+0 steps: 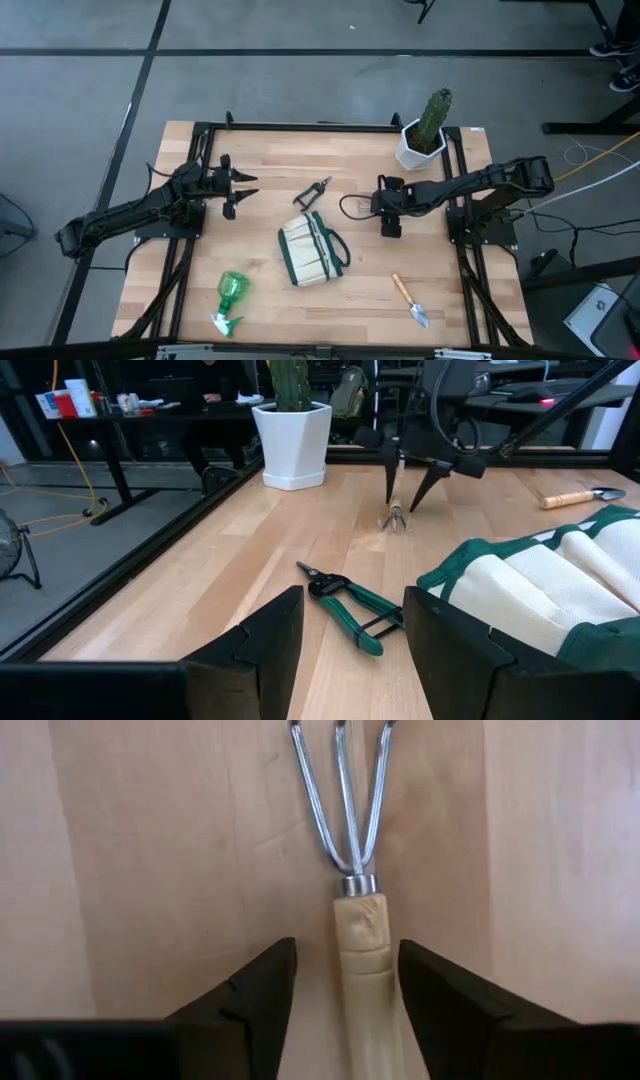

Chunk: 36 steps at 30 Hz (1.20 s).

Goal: Pick & Place Garden tools in Gardening bag
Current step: Put the brown hand rake into the gardening bag

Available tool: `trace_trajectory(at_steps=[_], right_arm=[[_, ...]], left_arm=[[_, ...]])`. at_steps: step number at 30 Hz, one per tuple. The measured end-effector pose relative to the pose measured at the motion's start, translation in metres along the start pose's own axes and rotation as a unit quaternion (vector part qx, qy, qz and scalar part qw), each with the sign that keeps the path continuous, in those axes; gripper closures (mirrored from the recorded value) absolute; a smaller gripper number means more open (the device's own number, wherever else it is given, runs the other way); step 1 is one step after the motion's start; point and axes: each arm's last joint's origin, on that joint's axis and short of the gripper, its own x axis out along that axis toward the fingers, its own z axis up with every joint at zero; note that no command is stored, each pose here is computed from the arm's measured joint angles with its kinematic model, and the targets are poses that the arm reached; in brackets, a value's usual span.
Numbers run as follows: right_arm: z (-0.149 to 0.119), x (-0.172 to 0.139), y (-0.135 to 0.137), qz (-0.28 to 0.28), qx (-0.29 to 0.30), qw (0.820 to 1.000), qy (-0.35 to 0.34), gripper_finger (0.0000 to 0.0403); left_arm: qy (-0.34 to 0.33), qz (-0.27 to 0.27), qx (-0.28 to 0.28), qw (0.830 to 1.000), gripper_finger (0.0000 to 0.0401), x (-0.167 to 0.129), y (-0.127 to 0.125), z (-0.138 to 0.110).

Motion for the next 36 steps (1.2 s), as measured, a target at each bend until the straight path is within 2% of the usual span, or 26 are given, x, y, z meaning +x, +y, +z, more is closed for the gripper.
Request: trace_trajectory(at_steps=[8, 13, 16, 25, 32, 36], right_arm=[[0.0, 0.0, 0.002, 0.039, 0.053, 0.998, 0.003, 0.0293], [0.0, 0.001, 0.003, 0.047, 0.055, 0.997, 0.004, 0.0326], [0.0, 0.0, 0.003, 0.048, 0.056, 0.997, 0.004, 0.033], [0.001, 0.001, 0.003, 0.06, 0.123, 0.991, 0.002, 0.0332], [0.01, -0.005, 0.013, 0.099, 0.108, 0.989, -0.008, 0.0332], [0.025, -0.015, 0.019, 0.112, 0.086, 0.989, -0.042, 0.0332]], left_arm=[[0.0, 0.0, 0.0, 1.0, 0.0232, 0.0, 0.0, 0.0], [0.0, 0.0, 0.0, 1.0, 0.0232, 0.0, 0.0, 0.0], [0.0, 0.0, 0.0, 1.0, 0.0232, 0.0, 0.0, 0.0], [0.0, 0.0, 0.0, 1.0, 0.0232, 0.0, 0.0, 0.0], [0.0, 0.0, 0.0, 1.0, 0.0232, 0.0, 0.0, 0.0], [0.0, 0.0, 0.0, 1.0, 0.0232, 0.0, 0.0, 0.0]])
